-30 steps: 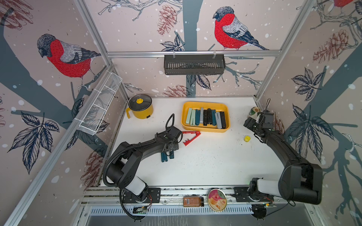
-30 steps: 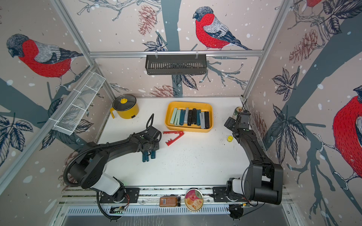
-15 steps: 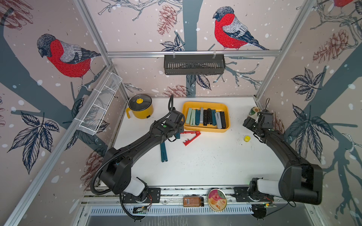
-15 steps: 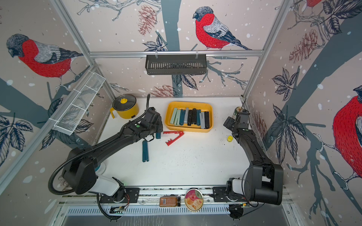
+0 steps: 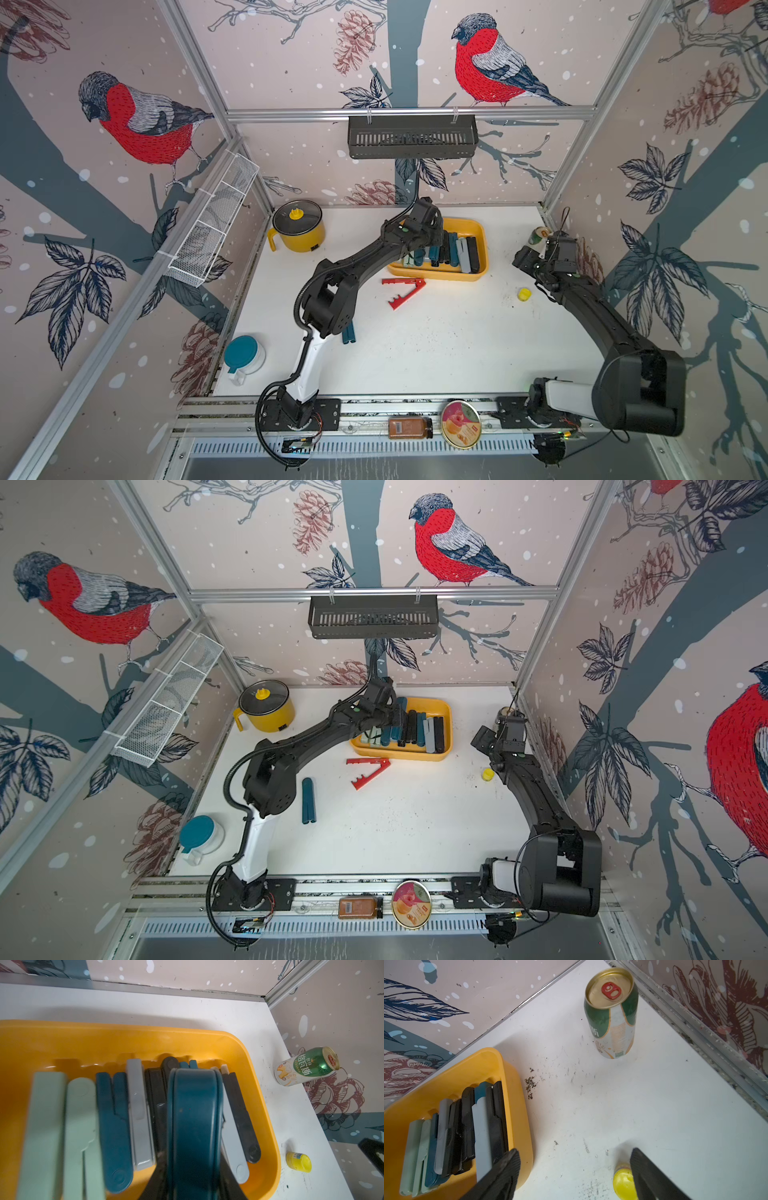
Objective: Put the pruning pliers into the storage box
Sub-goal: Place the pruning pliers in the storage box.
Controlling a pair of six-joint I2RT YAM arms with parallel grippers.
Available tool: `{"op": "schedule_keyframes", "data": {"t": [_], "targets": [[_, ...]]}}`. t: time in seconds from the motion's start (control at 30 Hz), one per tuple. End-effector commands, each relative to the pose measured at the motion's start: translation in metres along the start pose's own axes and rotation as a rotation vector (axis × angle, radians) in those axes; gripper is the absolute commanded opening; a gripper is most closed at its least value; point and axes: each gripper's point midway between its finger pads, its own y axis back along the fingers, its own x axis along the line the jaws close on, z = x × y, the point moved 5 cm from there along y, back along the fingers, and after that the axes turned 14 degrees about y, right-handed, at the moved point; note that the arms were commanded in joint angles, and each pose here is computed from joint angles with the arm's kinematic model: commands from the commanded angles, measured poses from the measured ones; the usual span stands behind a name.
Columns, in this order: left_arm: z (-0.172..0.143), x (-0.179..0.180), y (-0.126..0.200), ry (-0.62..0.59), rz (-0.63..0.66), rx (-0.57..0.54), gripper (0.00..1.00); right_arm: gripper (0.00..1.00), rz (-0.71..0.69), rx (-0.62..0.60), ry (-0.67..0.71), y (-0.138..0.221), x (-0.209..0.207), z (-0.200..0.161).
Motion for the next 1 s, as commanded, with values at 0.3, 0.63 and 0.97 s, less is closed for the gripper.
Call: {"op": "schedule_keyframes", "data": {"t": [0.3, 0.63, 0.97], "targets": [[-0.031, -0.004, -0.055, 0.071, -0.047, 0.124, 0.06, 0.84, -0.007, -0.013, -0.005, -0.002, -0.001, 0.003], [-0.049, 0.006, -0.072, 0.095, -0.023, 0.164, 0.09, 0.84, -0.008, -0.01, -0.001, -0.003, -0.001, 0.002], [-0.055, 0.01, -0.079, 0.124, -0.015, 0.176, 0.16, 0.84, -0.01, -0.009, -0.002, -0.004, -0.002, 0.0]]}}
